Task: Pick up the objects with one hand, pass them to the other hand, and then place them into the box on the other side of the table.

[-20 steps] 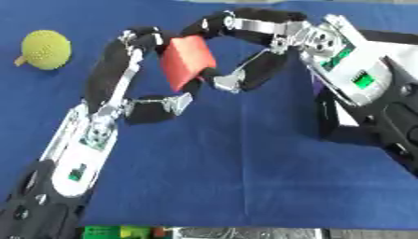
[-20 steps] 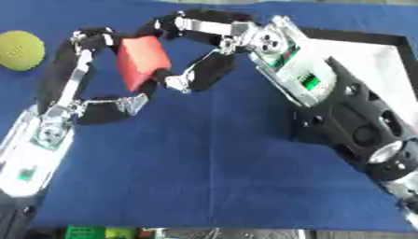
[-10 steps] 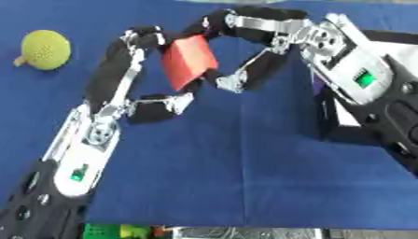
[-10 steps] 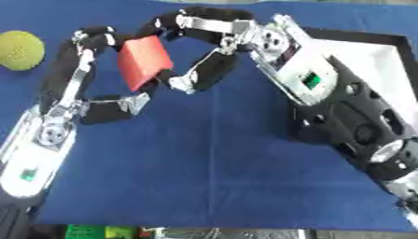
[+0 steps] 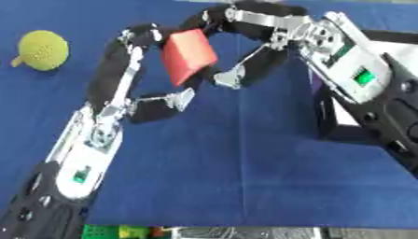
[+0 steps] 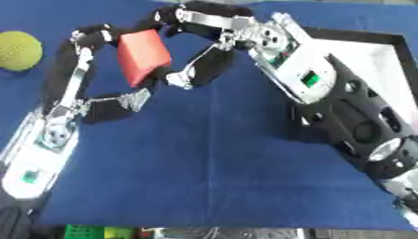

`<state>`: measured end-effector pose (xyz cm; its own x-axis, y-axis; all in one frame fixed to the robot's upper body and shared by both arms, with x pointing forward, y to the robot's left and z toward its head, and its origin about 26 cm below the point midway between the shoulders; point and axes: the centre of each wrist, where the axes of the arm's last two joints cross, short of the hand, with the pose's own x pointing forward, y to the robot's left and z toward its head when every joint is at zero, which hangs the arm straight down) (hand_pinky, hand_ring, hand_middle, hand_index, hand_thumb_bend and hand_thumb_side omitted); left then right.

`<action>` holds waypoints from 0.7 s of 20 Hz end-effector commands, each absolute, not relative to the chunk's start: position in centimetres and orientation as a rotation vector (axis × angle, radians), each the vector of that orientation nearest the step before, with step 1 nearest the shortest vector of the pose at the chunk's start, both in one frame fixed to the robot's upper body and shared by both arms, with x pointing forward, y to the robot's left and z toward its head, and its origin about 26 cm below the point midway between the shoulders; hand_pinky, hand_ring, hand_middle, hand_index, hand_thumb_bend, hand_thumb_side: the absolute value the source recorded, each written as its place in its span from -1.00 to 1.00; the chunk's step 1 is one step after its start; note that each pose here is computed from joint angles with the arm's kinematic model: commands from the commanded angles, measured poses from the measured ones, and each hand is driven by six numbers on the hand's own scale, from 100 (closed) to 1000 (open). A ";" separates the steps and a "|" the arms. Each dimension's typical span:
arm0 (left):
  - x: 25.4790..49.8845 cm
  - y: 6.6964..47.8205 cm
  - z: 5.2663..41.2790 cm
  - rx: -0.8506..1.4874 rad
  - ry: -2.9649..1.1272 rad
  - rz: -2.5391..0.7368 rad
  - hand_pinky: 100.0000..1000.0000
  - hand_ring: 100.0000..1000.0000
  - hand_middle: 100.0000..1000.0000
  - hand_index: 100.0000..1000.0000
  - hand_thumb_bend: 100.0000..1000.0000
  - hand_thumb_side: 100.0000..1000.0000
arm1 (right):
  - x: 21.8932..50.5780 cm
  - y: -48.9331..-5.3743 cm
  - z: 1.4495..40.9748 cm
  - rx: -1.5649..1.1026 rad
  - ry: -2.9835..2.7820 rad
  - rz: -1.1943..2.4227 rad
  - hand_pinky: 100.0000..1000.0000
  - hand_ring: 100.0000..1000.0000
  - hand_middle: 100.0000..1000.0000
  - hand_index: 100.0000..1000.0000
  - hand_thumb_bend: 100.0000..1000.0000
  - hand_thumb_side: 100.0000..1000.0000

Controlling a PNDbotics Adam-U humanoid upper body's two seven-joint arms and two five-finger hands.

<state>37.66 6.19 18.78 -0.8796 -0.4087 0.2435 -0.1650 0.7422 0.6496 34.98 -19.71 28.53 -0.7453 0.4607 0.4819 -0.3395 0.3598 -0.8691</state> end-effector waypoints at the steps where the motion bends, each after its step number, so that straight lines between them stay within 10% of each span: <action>1: 37.4 5.5 20.2 0.431 -2.603 -0.847 0.49 0.08 0.04 0.70 -0.82 -0.41 | 34.5 -19.2 29.1 -0.079 -1.962 1.452 0.85 1.00 0.28 0.41 -0.51 -1.00; 14: 37.6 5.6 19.9 0.493 -2.551 -0.921 0.57 0.26 0.22 0.76 -0.56 -0.29 | 34.4 -19.5 29.3 -0.075 -1.997 1.398 0.83 1.00 0.26 0.42 -0.39 -1.00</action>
